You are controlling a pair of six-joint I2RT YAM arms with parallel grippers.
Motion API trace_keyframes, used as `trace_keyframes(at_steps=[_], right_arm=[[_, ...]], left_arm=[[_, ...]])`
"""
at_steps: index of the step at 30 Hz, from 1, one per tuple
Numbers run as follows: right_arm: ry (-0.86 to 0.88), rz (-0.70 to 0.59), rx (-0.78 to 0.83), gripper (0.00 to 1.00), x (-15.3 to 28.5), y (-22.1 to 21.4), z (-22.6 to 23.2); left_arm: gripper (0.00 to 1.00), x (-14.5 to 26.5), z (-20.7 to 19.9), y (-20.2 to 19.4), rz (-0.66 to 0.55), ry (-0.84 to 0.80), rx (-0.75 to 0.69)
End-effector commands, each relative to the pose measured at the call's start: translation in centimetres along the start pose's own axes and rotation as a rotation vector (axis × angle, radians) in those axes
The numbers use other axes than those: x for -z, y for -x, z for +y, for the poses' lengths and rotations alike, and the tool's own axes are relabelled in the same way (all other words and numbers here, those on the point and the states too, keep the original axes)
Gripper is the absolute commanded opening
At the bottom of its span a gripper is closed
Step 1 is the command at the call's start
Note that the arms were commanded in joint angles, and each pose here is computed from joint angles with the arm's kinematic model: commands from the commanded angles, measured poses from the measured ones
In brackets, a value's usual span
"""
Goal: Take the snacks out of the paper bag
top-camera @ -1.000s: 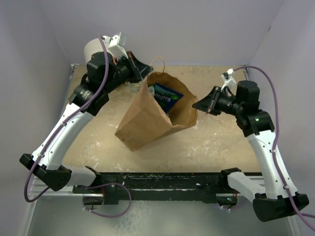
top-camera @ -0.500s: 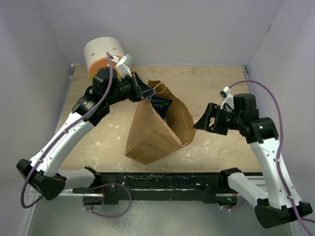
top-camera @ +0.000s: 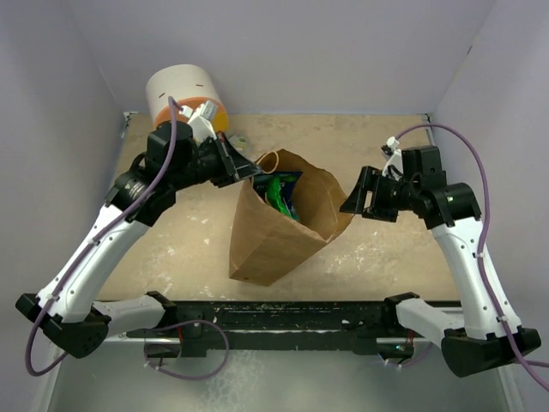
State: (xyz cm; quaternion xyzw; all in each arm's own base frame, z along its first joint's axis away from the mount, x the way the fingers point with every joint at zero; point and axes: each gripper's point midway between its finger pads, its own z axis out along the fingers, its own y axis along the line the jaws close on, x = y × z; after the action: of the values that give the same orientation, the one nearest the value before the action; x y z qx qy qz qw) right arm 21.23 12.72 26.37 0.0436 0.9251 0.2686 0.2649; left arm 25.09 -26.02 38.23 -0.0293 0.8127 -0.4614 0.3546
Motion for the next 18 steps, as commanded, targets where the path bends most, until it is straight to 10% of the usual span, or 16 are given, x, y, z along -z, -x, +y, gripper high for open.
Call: trace_keyframes(at_steps=[1,5,12,18], right_arm=[[-0.053,-0.067,-0.008,0.69,1.4,0.6,-0.5],[-0.015,-0.208,-0.118,0.61,0.7,3.1,0.2],[0.140,-0.203,-0.144,0.17,0.5,3.2,2.9],[0.312,-0.146,-0.029,0.00,0.3,3.7,6.0]], left_arm=[[0.00,3.3,-0.8,1.9,-0.160,-0.013,-0.012],[0.00,3.8,1.0,1.1,-0.173,0.035,0.010],[0.00,4.7,1.2,1.5,-0.193,0.061,-0.041],[0.36,7.4,4.3,1.8,-0.207,0.273,-0.090]])
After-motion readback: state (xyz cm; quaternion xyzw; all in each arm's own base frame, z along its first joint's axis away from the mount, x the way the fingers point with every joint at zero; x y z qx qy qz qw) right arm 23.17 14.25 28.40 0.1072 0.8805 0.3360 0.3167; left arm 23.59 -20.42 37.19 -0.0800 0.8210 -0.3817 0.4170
